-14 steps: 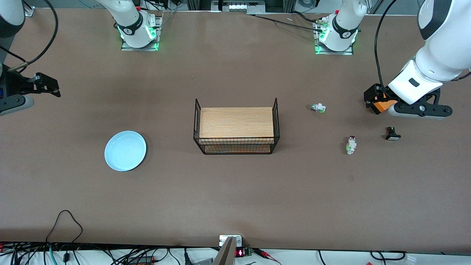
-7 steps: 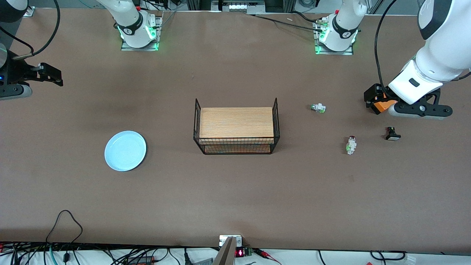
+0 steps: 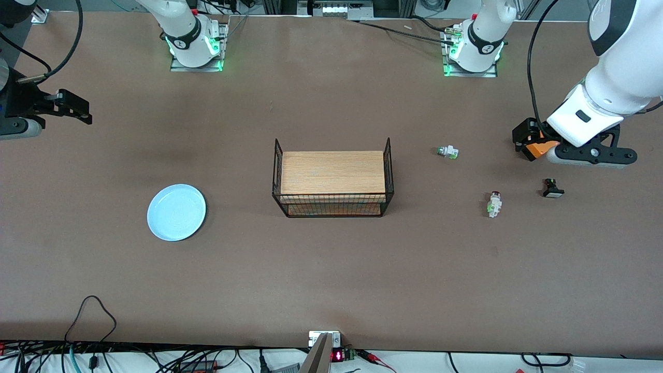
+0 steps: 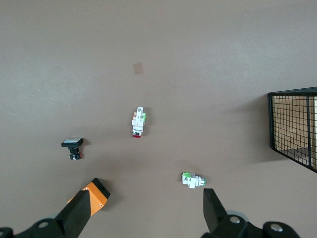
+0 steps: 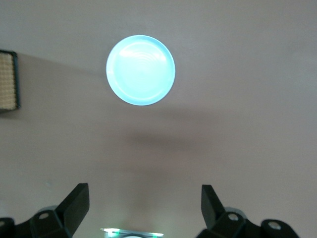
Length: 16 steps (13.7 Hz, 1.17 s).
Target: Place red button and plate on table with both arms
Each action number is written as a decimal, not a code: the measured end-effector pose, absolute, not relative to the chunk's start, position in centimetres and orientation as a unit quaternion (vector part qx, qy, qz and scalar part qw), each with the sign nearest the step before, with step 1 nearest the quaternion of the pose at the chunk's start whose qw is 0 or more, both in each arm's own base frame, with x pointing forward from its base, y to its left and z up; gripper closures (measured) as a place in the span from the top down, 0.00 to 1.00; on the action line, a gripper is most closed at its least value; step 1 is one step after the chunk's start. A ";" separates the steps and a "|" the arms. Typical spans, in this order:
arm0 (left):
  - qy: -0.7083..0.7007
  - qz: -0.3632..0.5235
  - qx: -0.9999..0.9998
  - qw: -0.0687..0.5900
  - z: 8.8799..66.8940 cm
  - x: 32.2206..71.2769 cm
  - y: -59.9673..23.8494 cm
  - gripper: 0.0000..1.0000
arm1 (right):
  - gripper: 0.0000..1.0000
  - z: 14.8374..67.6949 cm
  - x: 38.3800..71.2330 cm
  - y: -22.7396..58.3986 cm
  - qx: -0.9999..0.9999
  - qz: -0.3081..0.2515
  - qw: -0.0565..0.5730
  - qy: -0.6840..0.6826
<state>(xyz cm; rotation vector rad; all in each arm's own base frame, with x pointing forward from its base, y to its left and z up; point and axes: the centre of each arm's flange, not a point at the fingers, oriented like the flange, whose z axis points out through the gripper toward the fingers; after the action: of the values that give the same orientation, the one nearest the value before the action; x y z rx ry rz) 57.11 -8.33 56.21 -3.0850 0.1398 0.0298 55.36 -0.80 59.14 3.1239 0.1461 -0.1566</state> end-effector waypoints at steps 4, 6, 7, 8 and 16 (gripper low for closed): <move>0.045 0.010 -0.999 0.027 56.2 57.1 -8.3 1.00 | 1.00 57.2 56.0 -1.7 0.997 -0.072 0.003 0.029; 0.045 0.010 -0.999 0.027 56.2 57.1 -8.3 1.00 | 1.00 56.5 56.3 -2.2 0.997 -0.078 0.003 0.025; 0.045 0.010 -0.999 0.027 56.2 57.1 -8.3 1.00 | 1.00 56.4 56.4 -2.0 0.997 -0.078 0.003 0.027; 0.045 0.010 -0.999 0.027 56.2 57.1 -8.3 1.00 | 1.00 56.5 56.4 -1.8 0.997 -0.077 0.003 0.029; 0.045 0.010 -0.999 0.027 56.2 57.1 -8.3 1.00 | 1.00 57.1 56.4 -1.8 0.997 -0.076 0.004 0.026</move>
<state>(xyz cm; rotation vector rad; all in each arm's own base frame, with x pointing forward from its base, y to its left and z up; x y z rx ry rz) 57.11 -8.32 56.21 -3.0850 0.1397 0.0299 56.41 -1.76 57.11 3.1238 0.0814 -0.2385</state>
